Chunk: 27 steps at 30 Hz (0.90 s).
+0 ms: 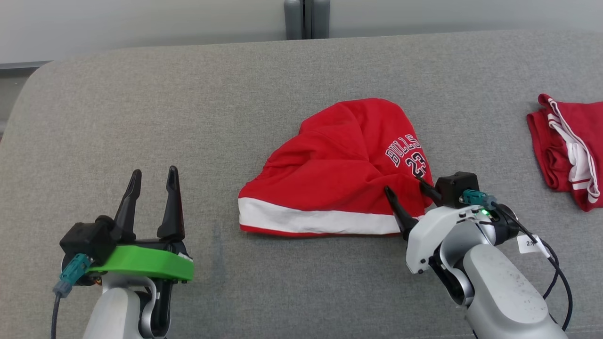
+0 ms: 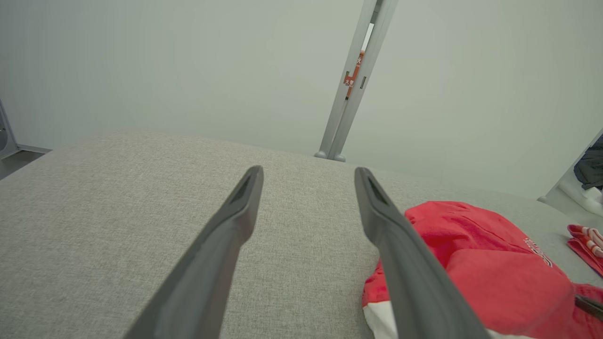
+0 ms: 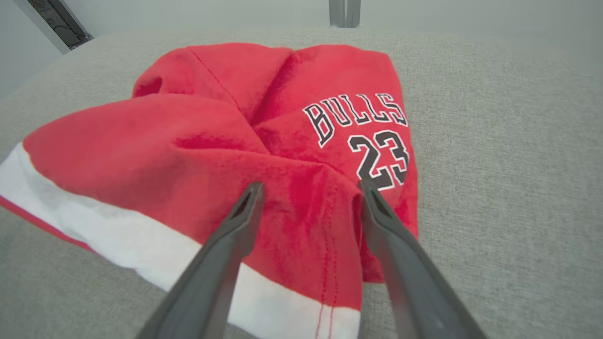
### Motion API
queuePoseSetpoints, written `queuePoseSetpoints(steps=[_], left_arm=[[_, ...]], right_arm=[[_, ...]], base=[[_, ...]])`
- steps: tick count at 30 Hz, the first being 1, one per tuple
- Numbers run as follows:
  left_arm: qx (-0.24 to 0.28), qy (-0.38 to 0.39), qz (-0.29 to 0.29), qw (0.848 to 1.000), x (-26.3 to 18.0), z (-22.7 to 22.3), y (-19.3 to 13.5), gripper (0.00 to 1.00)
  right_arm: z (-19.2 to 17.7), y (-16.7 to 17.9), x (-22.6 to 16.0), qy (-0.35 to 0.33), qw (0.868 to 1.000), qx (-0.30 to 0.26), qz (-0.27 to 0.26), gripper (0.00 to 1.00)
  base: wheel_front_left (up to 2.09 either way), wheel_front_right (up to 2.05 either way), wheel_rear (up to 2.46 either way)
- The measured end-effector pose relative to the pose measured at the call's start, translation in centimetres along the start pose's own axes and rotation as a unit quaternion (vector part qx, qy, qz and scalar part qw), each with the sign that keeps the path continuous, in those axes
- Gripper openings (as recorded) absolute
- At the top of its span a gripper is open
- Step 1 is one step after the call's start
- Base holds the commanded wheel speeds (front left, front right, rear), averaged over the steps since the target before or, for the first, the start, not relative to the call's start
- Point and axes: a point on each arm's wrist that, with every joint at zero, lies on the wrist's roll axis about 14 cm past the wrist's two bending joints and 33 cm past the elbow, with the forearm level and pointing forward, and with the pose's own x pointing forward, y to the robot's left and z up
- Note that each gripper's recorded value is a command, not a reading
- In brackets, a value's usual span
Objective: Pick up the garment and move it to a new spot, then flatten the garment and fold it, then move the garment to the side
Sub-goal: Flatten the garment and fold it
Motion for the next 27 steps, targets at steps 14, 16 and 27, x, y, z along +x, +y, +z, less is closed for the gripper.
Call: queuePoseSetpoints(steps=[14,16,27], left_arm=[[0.004,0.0,0.004,1.0,0.4,0.0,0.6,1.0],[0.005,-0.003,0.003,1.0,0.7,0.2,0.5,1.0],[0.005,-0.001,-0.008,1.0,1.5,0.0,-0.1,1.0]], right_arm=[[-1.1,-1.8,0.3,0.031,0.999,-0.017,-0.024,0.0],[-0.4,-3.1,0.1,0.021,0.999,-0.021,-0.042,0.0],[2.6,-11.9,-1.6,0.014,0.987,-0.055,-0.149,0.0]], base=[[0.0,0.0,0.0],[0.0,0.0,0.0],[0.0,0.0,0.0]])
